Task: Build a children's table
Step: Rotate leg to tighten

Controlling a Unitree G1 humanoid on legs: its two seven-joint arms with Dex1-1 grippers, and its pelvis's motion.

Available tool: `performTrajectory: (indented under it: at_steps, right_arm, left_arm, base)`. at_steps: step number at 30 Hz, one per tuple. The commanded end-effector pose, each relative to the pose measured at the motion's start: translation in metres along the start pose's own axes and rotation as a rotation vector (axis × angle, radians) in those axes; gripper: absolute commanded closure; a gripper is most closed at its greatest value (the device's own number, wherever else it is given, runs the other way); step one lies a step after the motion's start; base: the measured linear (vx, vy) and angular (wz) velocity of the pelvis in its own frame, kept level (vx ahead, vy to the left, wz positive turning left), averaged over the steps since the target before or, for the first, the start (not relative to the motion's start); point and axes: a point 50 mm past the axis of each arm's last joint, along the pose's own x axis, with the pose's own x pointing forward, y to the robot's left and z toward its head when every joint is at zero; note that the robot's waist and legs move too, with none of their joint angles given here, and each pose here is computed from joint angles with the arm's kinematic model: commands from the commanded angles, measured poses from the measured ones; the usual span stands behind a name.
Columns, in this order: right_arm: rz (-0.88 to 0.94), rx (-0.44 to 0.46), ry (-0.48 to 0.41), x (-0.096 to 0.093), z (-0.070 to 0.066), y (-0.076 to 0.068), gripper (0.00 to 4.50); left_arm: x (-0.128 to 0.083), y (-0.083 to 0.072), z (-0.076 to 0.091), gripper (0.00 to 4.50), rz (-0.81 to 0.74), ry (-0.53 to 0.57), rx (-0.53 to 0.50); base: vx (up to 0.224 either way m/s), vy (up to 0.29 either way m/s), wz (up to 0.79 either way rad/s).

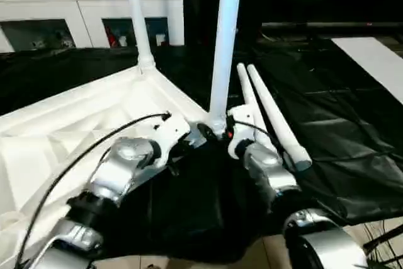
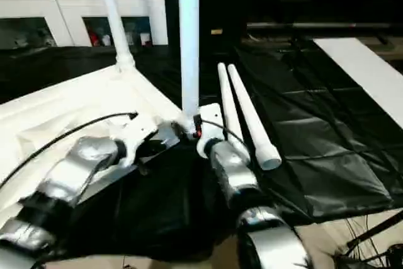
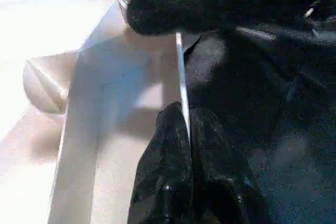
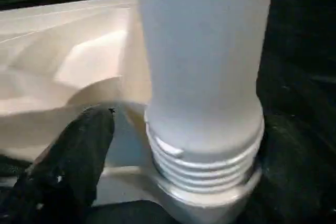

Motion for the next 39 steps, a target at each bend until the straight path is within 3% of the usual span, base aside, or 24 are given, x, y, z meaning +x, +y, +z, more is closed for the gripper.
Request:
performTrajectory:
  at_steps: [1, 2, 3, 8, 14, 23, 24, 39]
  right_arm:
    - [0.09, -0.083, 0.012, -0.003, 0.005, 0.001, 0.1]
    - [0.146, -0.191, 0.053, -0.013, 0.003, -0.008, 0.1]
    - [0.167, -0.205, 0.064, -0.017, 0.002, -0.01, 0.1]
    - [0.369, -0.176, 0.037, -0.032, 0.008, -0.009, 0.1]
    - [0.462, -0.186, 0.034, -0.039, 0.011, -0.008, 0.1]
    - [0.589, -0.245, 0.097, -0.046, 0.007, -0.006, 0.1]
    - [0.577, -0.246, 0.088, -0.044, 0.008, -0.006, 0.37]
    - [0.589, -0.239, 0.076, -0.044, 0.007, -0.004, 1.62]
  left_arm:
    - [-0.004, -0.004, -0.01, 4.5, -0.054, 0.039, 0.009]
    - [-0.012, -0.003, -0.013, 4.5, -0.092, 0.022, 0.016]
    - [-0.014, -0.003, -0.013, 4.5, -0.107, 0.012, 0.024]
    - [-0.032, -0.013, -0.015, 4.5, -0.282, -0.038, 0.051]
    - [-0.043, -0.01, -0.022, 4.5, -0.326, 0.016, 0.059]
    - [-0.052, -0.01, -0.024, 4.5, -0.387, 0.035, 0.075]
    - [-0.052, -0.01, -0.023, 4.5, -0.386, 0.035, 0.074]
    - [-0.051, -0.011, -0.024, 4.5, -0.39, 0.043, 0.073]
  base:
    - [0.058, -0.009, 0.0]
    - [0.058, -0.009, 0.0]
    - [0.059, -0.002, 0.0]
    - [0.023, 0.002, 0.0]
    - [0.0, 0.0, 0.0]
    - [0.0, 0.0, 0.0]
    - [0.0, 0.0, 0.0]
    - [0.0, 0.0, 0.0]
